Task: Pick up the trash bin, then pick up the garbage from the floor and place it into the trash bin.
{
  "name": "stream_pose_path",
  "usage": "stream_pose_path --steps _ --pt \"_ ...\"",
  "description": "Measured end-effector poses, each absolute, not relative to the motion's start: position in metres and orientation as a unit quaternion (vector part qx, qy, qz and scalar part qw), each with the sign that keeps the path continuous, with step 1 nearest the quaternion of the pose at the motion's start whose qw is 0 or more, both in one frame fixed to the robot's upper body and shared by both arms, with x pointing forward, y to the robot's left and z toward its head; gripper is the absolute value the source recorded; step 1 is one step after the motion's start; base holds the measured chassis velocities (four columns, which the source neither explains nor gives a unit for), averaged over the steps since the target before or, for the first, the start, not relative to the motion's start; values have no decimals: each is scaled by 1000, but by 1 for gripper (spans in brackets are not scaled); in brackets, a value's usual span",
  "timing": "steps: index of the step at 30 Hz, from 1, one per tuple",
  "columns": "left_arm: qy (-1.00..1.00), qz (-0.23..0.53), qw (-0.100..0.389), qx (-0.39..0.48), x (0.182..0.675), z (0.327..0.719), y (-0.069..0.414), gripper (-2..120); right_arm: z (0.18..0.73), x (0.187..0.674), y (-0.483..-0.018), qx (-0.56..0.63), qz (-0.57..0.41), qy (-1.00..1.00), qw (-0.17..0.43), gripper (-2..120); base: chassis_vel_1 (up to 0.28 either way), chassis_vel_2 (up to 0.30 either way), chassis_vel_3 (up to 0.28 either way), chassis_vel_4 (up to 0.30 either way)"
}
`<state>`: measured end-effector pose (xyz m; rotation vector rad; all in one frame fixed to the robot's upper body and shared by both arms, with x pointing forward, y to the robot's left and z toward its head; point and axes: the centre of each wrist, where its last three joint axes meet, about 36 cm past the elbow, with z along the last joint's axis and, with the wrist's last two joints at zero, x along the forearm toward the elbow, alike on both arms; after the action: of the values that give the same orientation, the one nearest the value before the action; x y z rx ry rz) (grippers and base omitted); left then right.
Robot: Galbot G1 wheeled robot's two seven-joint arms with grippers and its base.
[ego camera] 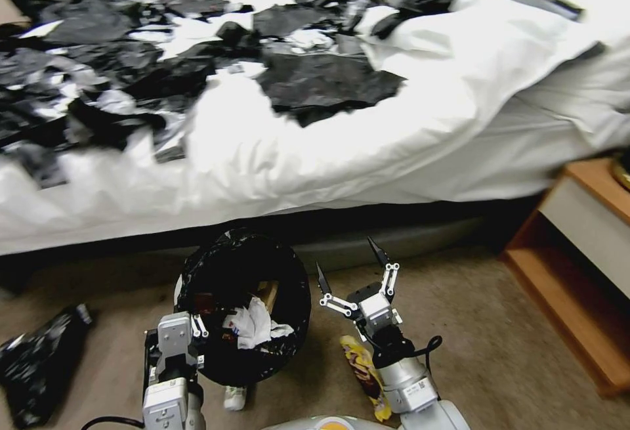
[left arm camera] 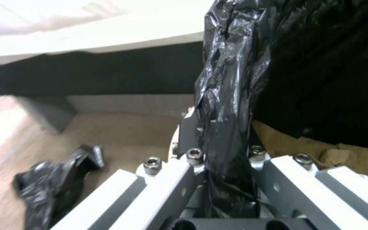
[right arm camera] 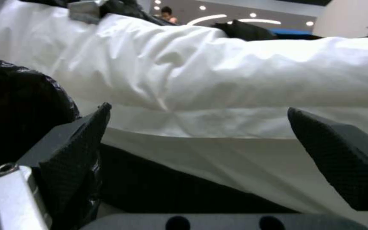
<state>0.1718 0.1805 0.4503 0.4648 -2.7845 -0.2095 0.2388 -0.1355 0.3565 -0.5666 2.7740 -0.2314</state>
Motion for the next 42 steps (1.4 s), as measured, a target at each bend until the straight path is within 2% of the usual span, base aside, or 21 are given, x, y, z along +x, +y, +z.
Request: stream_pose_path --steps 14,26,42 --pt "-973 -69 147 161 174 448 181 1 360 238 -145 -192 -91 966 151 100 82 92 93 98" --pt "-974 -61 143 163 176 450 183 1 369 241 -140 -172 -54 973 147 100 0 0 0 0" --pt "-974 -57 143 166 179 449 181 1 364 244 -140 -167 -53 974 145 100 44 -46 -34 43"
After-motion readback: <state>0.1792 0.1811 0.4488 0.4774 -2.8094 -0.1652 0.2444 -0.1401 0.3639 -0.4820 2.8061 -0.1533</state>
